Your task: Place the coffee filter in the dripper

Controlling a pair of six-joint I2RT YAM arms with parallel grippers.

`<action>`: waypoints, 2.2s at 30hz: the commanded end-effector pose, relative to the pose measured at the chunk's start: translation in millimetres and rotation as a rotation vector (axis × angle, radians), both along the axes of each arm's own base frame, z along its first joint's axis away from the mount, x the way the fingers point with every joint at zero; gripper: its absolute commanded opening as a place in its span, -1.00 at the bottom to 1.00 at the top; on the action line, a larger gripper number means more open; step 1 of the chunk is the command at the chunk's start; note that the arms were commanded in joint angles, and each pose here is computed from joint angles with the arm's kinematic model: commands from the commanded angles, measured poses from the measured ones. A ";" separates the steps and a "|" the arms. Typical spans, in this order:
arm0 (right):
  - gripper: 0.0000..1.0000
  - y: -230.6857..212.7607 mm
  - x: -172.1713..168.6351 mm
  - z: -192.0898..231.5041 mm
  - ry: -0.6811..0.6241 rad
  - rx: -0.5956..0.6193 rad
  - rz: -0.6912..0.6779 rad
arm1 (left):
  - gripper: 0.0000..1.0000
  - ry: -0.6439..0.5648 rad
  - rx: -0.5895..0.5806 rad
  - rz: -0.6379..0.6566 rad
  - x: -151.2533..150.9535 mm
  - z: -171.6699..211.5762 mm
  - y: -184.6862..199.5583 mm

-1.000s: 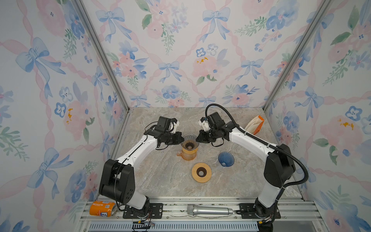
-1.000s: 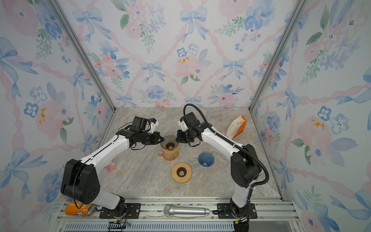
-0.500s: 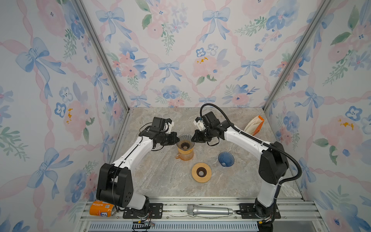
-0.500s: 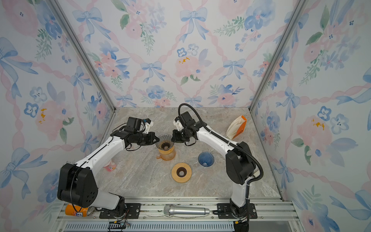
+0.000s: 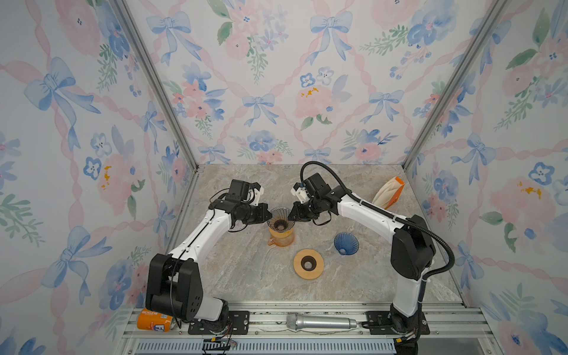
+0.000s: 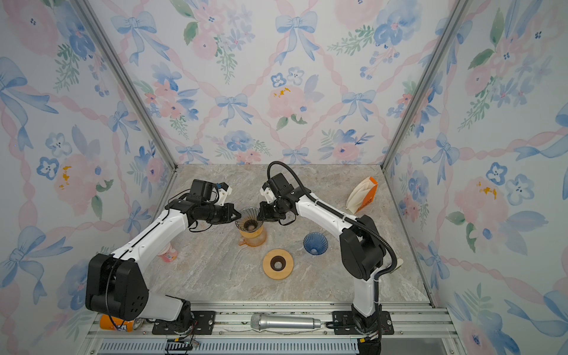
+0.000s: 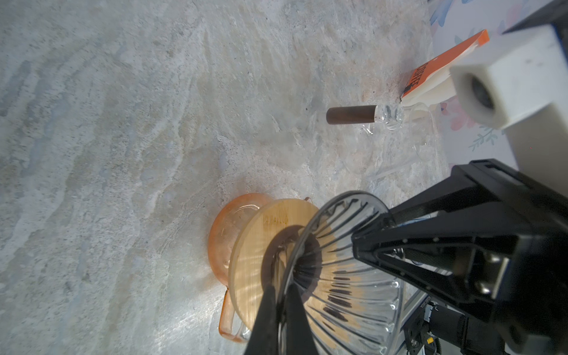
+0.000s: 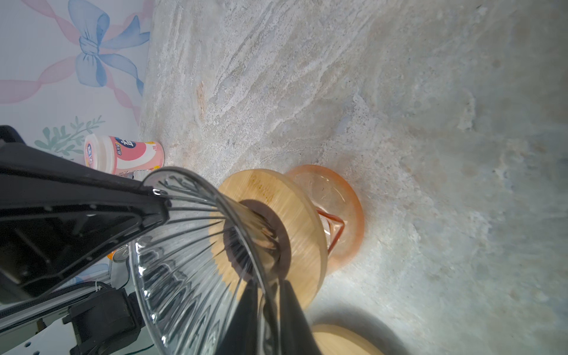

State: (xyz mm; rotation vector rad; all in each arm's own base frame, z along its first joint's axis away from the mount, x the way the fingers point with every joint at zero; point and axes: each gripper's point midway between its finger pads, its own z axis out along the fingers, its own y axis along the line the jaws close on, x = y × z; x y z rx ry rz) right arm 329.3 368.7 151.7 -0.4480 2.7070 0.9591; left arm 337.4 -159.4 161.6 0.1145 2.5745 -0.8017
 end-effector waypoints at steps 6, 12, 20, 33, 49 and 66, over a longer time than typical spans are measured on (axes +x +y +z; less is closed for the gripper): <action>-0.43 -11.2 -2.5 11.1 0.019 -0.007 -0.013 | -0.62 -0.021 0.044 0.024 6.7 10.7 9.4; -0.26 -19.2 0.3 39.0 -0.028 0.022 -0.016 | -0.45 -0.067 0.039 0.055 17.3 30.5 10.2; -0.16 -38.8 7.8 73.0 -0.123 0.032 -0.047 | -0.10 -0.149 0.045 0.076 31.2 60.1 10.2; -0.21 -145.0 11.7 121.7 -0.298 -0.118 -0.227 | 0.59 -0.395 0.049 -0.063 29.7 120.3 -34.9; -0.42 -329.9 43.7 61.0 -0.198 -0.273 -0.745 | 0.91 -0.443 -0.002 -0.150 18.1 120.6 -73.5; -0.58 -394.2 98.3 1.6 -0.130 -0.315 -1.090 | 0.94 -0.376 0.021 -0.193 30.4 86.2 -83.9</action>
